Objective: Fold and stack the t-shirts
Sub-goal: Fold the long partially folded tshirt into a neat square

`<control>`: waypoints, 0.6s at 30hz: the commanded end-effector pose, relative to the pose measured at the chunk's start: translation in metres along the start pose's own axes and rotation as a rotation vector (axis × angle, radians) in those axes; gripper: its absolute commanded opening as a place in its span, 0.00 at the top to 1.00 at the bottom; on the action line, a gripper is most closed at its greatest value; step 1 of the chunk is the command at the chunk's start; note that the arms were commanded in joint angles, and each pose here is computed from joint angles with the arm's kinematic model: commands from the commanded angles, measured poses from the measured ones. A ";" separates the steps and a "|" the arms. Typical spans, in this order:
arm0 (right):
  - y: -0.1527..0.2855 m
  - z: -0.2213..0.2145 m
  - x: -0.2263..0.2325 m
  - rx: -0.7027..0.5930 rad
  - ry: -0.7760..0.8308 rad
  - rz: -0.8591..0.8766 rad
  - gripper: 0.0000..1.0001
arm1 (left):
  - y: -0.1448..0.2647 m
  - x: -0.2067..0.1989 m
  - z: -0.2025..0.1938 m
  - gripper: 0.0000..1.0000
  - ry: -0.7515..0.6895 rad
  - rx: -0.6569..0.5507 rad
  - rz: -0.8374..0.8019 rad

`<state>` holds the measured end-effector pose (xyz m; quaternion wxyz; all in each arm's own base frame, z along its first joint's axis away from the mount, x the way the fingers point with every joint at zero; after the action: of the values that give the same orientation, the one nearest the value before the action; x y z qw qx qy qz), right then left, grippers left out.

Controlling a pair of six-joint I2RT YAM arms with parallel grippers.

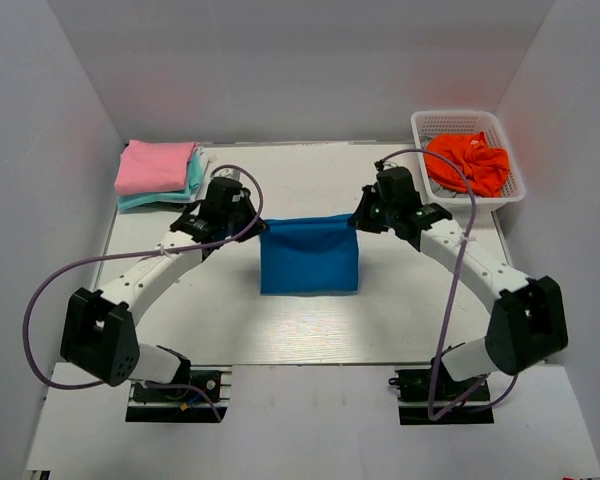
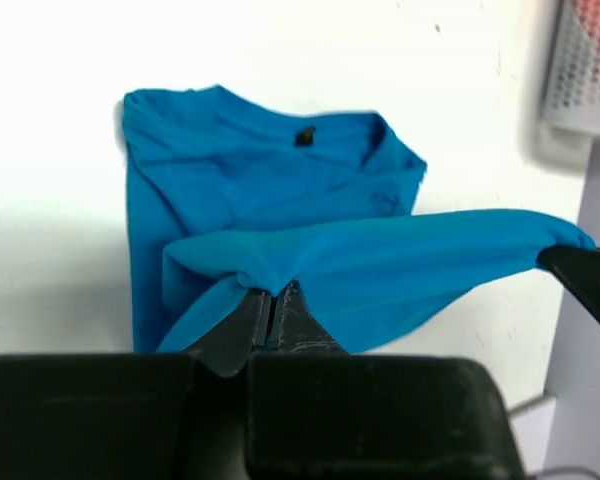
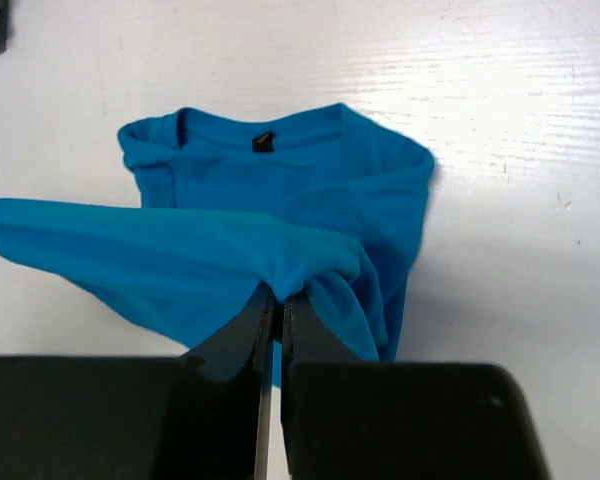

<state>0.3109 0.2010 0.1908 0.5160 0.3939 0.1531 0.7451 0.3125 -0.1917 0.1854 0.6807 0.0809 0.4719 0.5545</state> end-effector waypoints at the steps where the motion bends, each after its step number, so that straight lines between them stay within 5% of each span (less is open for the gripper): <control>1: -0.019 0.026 0.002 -0.026 -0.004 0.028 1.00 | -0.011 0.005 0.029 1.00 0.013 -0.099 0.070; 11: -0.084 0.018 -0.017 0.110 -0.043 0.037 1.00 | -0.073 0.029 0.031 1.00 0.030 -0.048 0.177; 12: -0.088 0.025 -0.018 0.090 -0.043 0.050 1.00 | -0.080 0.031 0.029 0.96 0.008 -0.035 0.188; 13: -0.092 0.028 -0.016 0.089 -0.042 0.060 1.00 | -0.084 0.028 0.034 0.58 -0.001 -0.051 0.173; 15: -0.104 0.036 -0.016 0.089 -0.044 0.070 0.49 | -0.090 0.028 0.041 0.10 -0.005 -0.061 0.163; 17: -0.109 0.039 -0.012 0.098 -0.037 0.077 0.10 | -0.092 0.030 0.045 0.00 -0.012 -0.066 0.167; 18: -0.108 0.042 -0.012 0.094 -0.030 0.086 0.10 | -0.091 0.027 0.047 0.00 -0.042 -0.064 0.155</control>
<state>0.3931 0.2189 0.1089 0.4837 0.4659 0.2009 0.7132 0.3864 -0.1838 0.1037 0.6147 0.1408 0.4707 0.6170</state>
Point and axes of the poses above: each gripper's point midway between its finger pads, its own y axis back along the fingers, its own x axis along the line the jaws close on, z = x × y, the point moved 3 cm from there along y, back along the fingers
